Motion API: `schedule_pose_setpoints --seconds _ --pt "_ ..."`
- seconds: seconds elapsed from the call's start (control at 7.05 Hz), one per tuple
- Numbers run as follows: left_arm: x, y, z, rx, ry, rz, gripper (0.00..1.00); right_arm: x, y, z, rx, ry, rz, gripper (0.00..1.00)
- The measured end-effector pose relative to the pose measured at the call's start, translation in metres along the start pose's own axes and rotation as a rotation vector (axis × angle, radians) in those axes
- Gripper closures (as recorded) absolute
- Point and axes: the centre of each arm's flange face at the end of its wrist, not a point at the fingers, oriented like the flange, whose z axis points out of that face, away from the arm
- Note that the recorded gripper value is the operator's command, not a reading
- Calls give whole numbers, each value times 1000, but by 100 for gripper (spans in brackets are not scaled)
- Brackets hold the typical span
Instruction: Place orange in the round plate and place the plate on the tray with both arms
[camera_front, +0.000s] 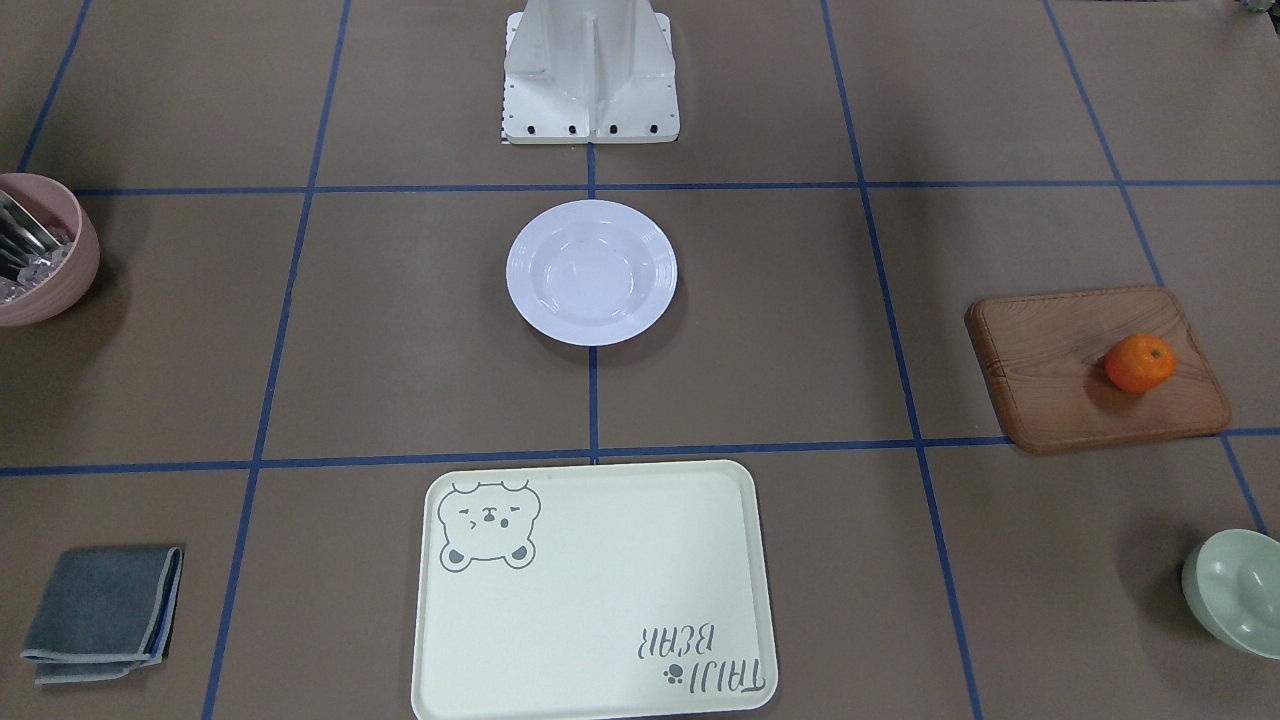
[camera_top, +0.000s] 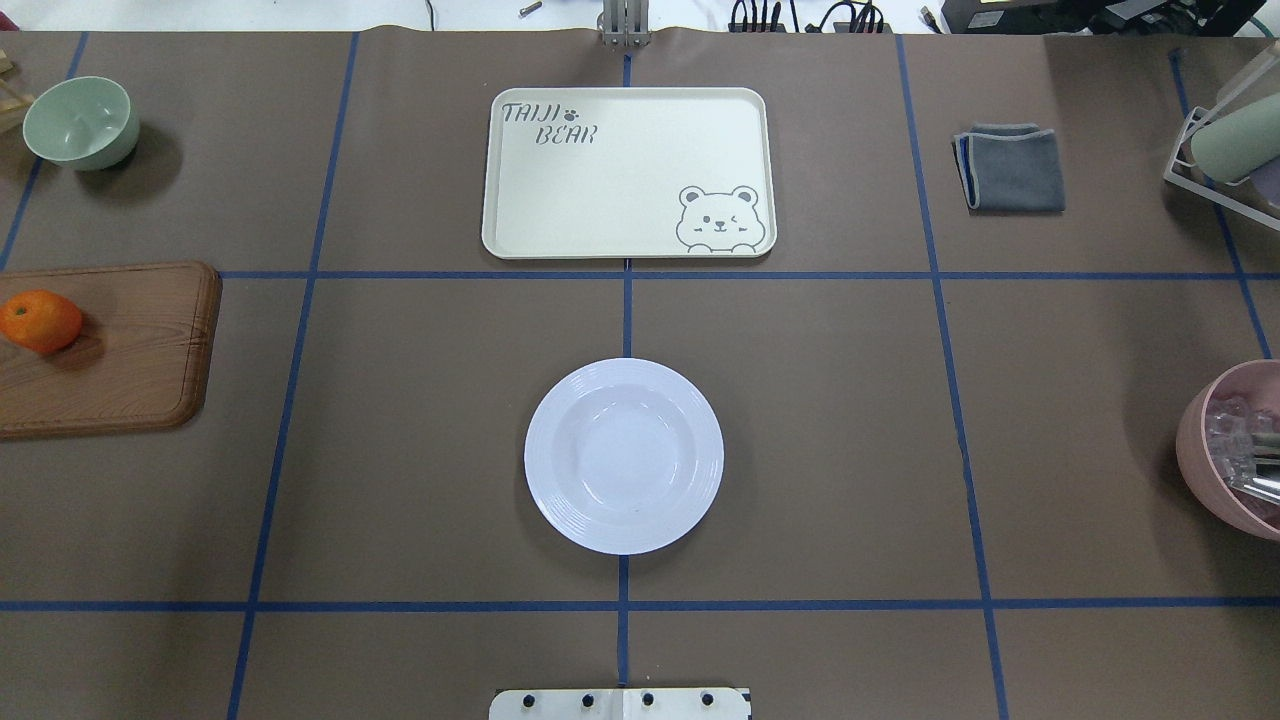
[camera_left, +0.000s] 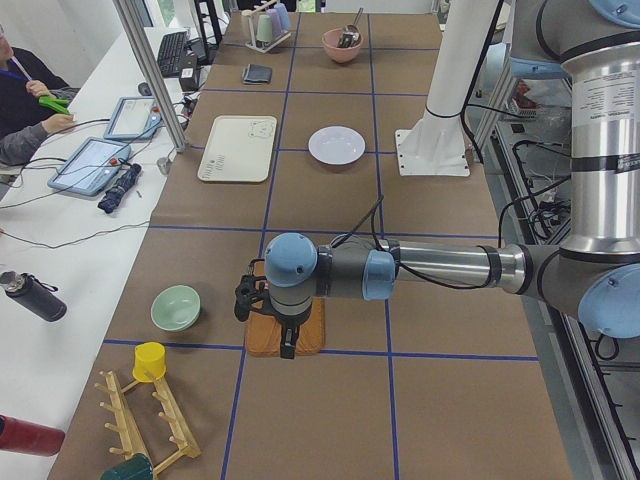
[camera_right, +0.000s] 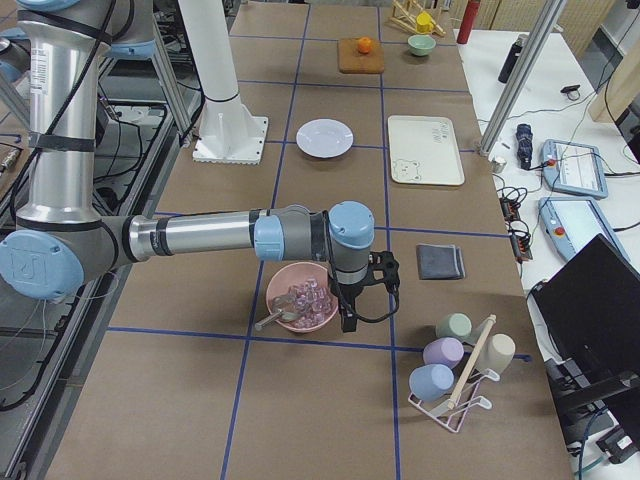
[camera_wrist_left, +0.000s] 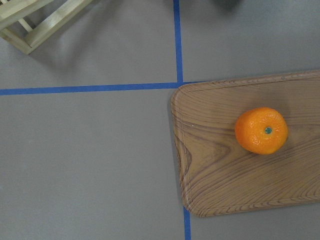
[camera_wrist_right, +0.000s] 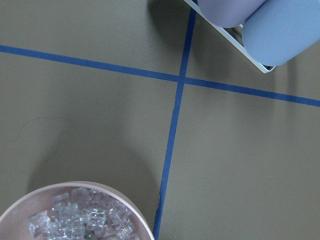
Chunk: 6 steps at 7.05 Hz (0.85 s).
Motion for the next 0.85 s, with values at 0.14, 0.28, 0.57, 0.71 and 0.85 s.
schedule_pose_setpoints --seconds 0.14,0.28,0.57,0.71,0.85 --pt "0 0 0 1 0 1 1 -2 -1 -2 4 1 -5 0" --pt "0 -1 0 5 -1 4 1 -6 -1 -5 11 1 -13 0" --pt "0 1 0 22 -1 20 1 -12 -3 -12 25 1 -26 0" --pt "1 0 -2 53 -2 53 1 -15 -6 -16 33 -2 -33 0" --pt "4 -3 -5 98 -4 101 1 -22 -17 -24 58 -9 -52 0"
